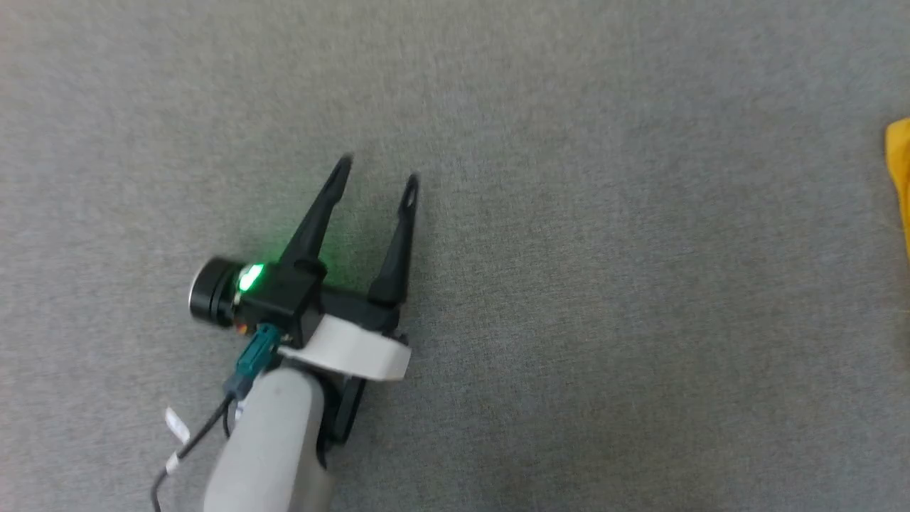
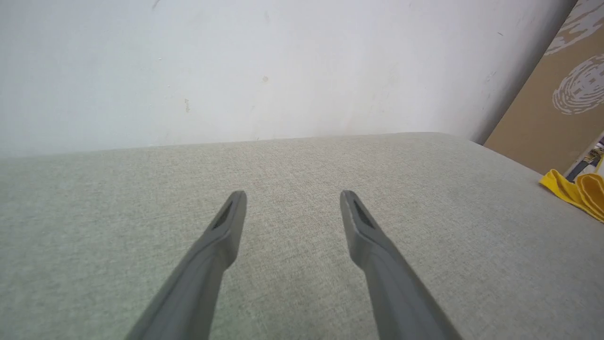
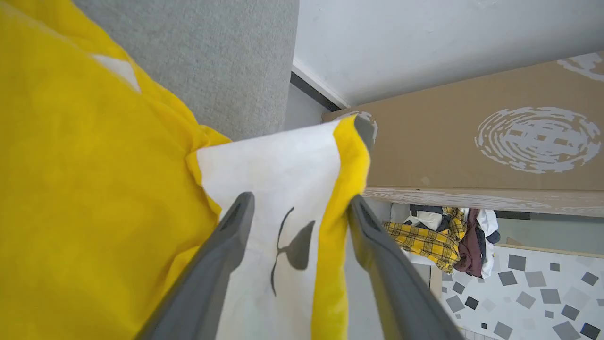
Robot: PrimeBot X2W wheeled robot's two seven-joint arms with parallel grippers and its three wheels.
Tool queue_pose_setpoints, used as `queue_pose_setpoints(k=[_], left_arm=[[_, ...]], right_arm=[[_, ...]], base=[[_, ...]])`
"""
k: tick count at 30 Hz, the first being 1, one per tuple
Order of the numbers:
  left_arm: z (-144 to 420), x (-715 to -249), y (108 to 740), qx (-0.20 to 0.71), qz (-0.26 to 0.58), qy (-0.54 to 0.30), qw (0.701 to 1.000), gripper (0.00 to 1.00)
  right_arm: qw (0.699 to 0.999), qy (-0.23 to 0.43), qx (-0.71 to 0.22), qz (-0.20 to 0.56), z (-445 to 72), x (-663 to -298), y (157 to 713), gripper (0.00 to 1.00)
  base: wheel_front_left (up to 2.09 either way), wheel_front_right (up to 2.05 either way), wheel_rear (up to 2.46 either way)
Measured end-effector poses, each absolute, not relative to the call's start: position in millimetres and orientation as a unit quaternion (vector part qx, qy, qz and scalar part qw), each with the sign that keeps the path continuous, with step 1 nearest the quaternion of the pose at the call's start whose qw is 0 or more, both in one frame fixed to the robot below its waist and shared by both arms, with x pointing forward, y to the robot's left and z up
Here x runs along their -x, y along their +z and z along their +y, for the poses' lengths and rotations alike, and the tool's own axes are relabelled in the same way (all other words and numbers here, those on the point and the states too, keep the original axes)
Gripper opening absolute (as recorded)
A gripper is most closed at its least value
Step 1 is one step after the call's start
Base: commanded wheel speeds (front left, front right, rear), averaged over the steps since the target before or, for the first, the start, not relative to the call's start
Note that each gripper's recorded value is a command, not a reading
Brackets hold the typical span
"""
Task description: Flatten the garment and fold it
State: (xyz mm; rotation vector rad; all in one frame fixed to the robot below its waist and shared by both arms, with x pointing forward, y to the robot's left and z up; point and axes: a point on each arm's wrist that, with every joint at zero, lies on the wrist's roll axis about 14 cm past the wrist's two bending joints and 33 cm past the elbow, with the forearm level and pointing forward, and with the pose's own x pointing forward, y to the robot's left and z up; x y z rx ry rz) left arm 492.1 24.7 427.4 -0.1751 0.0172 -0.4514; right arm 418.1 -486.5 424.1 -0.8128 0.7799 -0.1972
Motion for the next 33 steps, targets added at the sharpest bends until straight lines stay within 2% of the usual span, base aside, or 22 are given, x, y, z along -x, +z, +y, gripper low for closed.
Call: queue_pose_setpoints(k=[7, 13, 17, 21, 26, 33], left_arm=[[36.5, -466.3, 452.3, 0.083, 0.001, -0.208, 0.975, 1.0], [52.6, -446.0, 481.9, 0.08, -0.023, -0.181, 0.98, 1.0], [70.5, -433.8, 499.1, 0.069, -0.041, -0.153, 0.985, 1.0], [89.0, -420.5, 513.4, 0.06, -0.057, -0.126, 0.989, 1.0], [113.2, -404.0, 527.6, 0.048, -0.075, -0.09, 0.992, 1.0], [135.9, -381.3, 533.6, 0.037, -0.083, -0.057, 0.994, 1.0]], right_arm=[[0.896, -0.099, 0.358, 0.242, -455.5, -451.6, 500.2, 1.0], [0.952, -0.086, 0.283, 0.078, -404.8, -466.0, 580.2, 1.0], [0.972, -0.06, 0.225, -0.025, -360.1, -460.7, 619.5, 1.0], [0.98, -0.033, 0.17, -0.099, -316.2, -443.1, 637.4, 1.0], [0.984, -0.011, 0.1, -0.147, -268.3, -417.1, 632.9, 1.0], [0.991, 0.005, -0.002, -0.131, -222.4, -388.3, 593.1, 1.0]], base=[[0.0, 0.0, 0.0], [0.0, 0.0, 0.0], [0.0, 0.0, 0.0], [0.0, 0.0, 0.0], [0.0, 0.0, 0.0], [0.0, 0.0, 0.0]])
